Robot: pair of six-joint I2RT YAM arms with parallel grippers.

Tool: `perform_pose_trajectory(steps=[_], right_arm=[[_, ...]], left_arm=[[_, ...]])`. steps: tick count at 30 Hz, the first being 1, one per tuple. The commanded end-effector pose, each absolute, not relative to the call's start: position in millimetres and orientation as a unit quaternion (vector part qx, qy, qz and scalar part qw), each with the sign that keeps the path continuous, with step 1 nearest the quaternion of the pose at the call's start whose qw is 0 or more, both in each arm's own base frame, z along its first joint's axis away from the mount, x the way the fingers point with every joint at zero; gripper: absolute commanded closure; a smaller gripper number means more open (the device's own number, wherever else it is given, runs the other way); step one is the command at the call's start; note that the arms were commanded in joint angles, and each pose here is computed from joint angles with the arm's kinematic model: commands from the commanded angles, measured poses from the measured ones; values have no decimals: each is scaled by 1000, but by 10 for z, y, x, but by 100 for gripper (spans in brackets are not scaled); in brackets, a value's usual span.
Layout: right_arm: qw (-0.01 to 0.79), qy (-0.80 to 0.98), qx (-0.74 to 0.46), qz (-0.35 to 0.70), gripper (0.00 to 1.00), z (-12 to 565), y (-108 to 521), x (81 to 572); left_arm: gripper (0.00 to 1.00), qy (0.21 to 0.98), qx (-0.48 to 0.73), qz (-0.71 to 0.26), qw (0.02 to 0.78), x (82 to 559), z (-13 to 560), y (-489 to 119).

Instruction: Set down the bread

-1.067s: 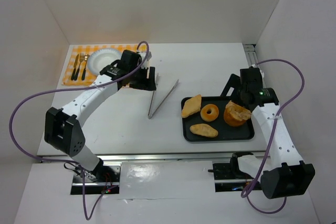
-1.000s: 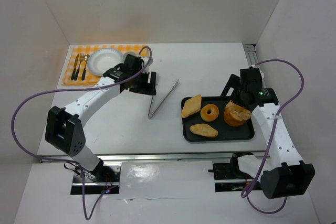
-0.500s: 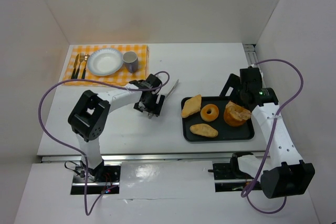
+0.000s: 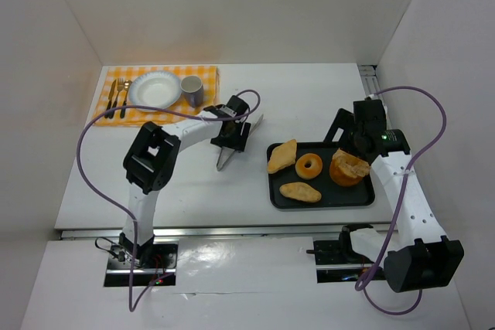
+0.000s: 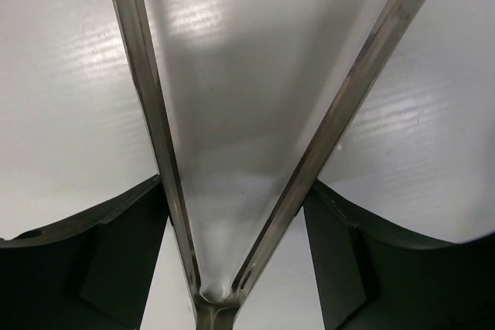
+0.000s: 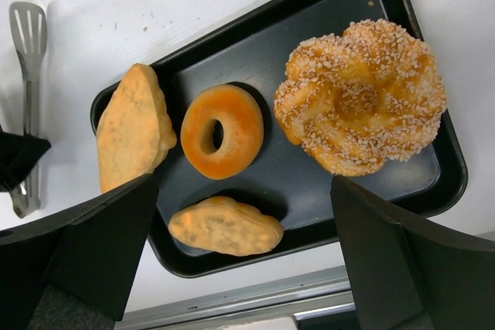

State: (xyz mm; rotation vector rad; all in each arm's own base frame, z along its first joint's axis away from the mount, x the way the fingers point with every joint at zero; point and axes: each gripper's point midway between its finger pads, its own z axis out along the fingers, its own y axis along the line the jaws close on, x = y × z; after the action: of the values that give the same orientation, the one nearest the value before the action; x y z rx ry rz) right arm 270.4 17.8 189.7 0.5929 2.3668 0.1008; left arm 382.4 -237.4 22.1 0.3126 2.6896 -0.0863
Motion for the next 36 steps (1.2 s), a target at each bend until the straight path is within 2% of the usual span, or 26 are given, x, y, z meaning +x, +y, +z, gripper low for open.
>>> perform_pose_trajectory(steps=[1, 3, 7, 10, 11, 12, 15, 19, 23, 28, 30, 36], right_arm=[[372, 901, 221, 32, 0, 2047, 127, 2760], [371, 902, 220, 37, 0, 2047, 145, 2759], [369, 902, 218, 41, 0, 2046, 162, 2758], [374, 902, 214, 41, 0, 2069, 158, 2748], [374, 902, 214, 41, 0, 2069, 158, 2748], [374, 902, 214, 41, 0, 2069, 158, 2748], [375, 902, 211, 34, 0, 2091, 135, 2741], [374, 903, 210, 38, 0, 2090, 151, 2740], [374, 903, 210, 39, 0, 2081, 153, 2768], [378, 901, 208, 44, 0, 2122, 170, 2781], [378, 901, 208, 44, 0, 2122, 170, 2781], [384, 898, 210, 42, 0, 2192, 155, 2791]], left_arm=[[19, 967, 107, -26, 231, 4020, 256, -2354], [21, 966, 114, -29, 230, 4042, 251, -2382], [29, 964, 127, -48, 230, 4069, 281, -2475], [48, 955, 141, -78, 247, 4090, 527, -2576], [64, 951, 145, -86, 260, 4141, 657, -2571], [74, 948, 146, -94, 267, 4140, 750, -2589], [93, 930, 145, -132, 310, 4189, 1326, -2600], [93, 902, 171, -201, 342, 3974, 1957, -2665], [91, 894, 206, -236, 322, 3583, 2189, -2716], [80, 899, 252, -169, 317, 3177, 2280, -2735], [73, 898, 264, -170, 307, 3014, 2321, -2742], [62, 880, 313, -240, 265, 2474, 2400, -3166]])
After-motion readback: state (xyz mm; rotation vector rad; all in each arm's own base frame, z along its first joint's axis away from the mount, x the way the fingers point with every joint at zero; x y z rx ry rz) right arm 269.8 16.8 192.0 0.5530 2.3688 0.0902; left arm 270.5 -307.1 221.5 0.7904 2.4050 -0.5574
